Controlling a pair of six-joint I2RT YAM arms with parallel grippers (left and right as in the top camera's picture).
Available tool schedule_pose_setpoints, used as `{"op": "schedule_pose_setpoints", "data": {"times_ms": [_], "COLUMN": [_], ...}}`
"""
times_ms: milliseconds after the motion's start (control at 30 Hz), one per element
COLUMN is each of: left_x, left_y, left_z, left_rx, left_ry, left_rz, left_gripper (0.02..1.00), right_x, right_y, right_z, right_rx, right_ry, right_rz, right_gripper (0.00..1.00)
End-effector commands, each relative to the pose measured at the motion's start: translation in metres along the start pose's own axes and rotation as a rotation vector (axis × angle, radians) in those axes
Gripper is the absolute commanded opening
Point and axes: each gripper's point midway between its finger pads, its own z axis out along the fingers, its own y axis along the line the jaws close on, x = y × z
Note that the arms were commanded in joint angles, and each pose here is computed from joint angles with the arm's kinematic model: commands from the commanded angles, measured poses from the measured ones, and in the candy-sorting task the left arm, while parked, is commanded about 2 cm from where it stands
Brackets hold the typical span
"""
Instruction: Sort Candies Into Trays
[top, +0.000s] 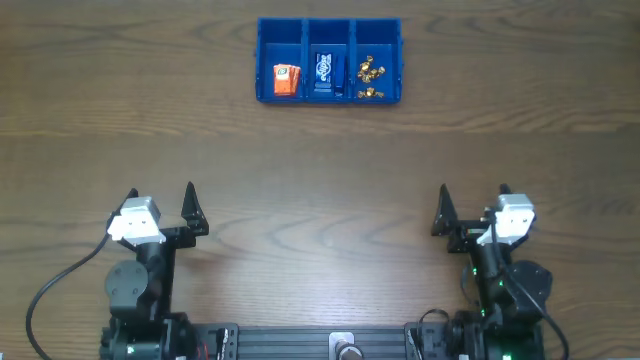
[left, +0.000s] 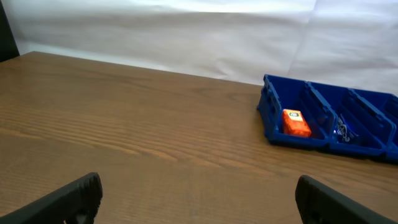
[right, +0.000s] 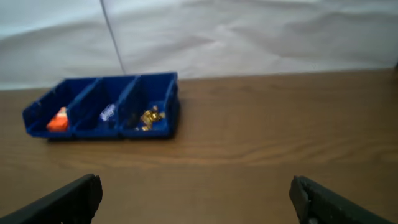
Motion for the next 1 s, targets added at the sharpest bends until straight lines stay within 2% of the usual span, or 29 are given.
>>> {"op": "schedule_pose_setpoints", "data": {"times_ms": [33, 133, 1000], "left_x": [0.018, 0.018, 0.018], "left_y": [0.003, 0.003, 0.003], "left_z": [0.002, 0.002, 0.002], "left_rx": [-0.007, -0.007, -0.007], "left_ry": [0.044, 0.044, 0.044], "left_rz": [0.011, 0.011, 0.011], "left_gripper": [0.998, 0.998, 0.998], "right_x": [0.001, 0.020, 0.020], "right_y": [0.003, 0.000, 0.000], "right_z": [0.008, 0.015, 0.015], "right_rx": [-0.034, -0.027, -0.028], "right_ry": [-0.089, -0.076, -0.075], "right_rz": [-0.017, -0.014, -0.015], "right_gripper": [0.998, 1.000, 0.998]}}
